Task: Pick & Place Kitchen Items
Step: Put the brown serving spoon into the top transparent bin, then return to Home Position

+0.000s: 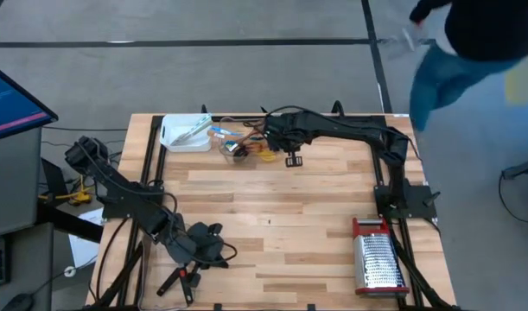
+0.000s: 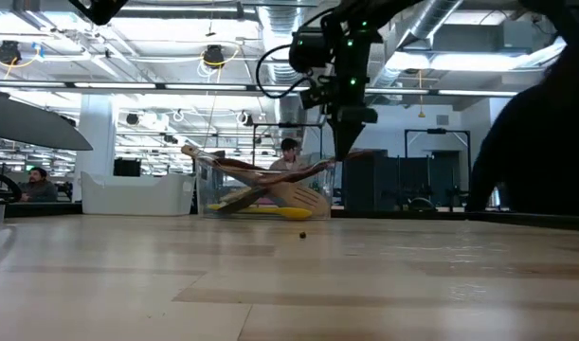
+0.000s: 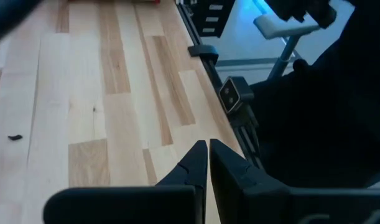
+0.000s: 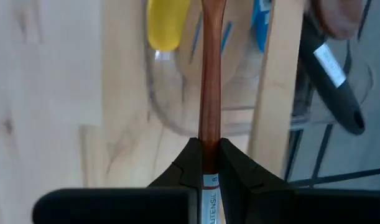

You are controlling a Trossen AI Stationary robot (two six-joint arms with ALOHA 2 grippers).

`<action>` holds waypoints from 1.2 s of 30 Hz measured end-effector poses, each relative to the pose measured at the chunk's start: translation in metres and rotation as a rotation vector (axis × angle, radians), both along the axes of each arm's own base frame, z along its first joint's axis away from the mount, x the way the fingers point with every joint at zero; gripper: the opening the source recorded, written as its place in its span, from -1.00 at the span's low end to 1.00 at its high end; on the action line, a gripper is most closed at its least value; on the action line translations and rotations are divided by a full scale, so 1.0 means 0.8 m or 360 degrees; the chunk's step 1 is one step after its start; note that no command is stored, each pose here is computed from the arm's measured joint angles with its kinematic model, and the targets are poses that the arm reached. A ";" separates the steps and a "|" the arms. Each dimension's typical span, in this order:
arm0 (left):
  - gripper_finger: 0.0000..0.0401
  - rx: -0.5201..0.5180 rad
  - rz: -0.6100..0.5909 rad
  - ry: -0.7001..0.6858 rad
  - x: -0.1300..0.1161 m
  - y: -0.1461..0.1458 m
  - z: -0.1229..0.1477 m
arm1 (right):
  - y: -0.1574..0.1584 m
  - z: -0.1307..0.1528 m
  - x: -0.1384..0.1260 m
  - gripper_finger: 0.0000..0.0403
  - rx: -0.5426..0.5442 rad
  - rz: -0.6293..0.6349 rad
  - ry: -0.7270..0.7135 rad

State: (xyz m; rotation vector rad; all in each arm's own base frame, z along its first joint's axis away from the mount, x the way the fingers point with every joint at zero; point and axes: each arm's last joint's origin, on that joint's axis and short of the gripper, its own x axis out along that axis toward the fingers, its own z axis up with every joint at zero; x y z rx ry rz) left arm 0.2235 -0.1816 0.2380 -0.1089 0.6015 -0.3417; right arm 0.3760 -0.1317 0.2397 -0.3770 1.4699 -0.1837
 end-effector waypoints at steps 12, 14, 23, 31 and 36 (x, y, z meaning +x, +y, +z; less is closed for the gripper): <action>-0.98 0.0035 -0.0011 -0.0010 -0.002 0.002 0.002 | -0.004 0.014 0.006 -0.69 -0.0072 0.0020 -0.0008; -0.98 0.0035 -0.0010 -0.0010 -0.002 0.002 0.002 | 0.000 0.013 0.006 -0.56 -0.0065 0.0030 0.0009; -0.98 0.0031 -0.0011 -0.0010 -0.002 0.002 0.002 | 0.018 0.015 0.008 -0.28 -0.0060 0.0102 0.0058; -0.98 0.0027 -0.0011 -0.0012 -0.002 0.002 0.002 | 0.042 0.053 0.005 -0.54 -0.0041 0.0120 0.0095; -0.98 0.0066 0.0066 -0.0048 -0.001 0.003 0.003 | 0.060 0.089 -0.012 -0.85 0.0013 0.0019 0.0189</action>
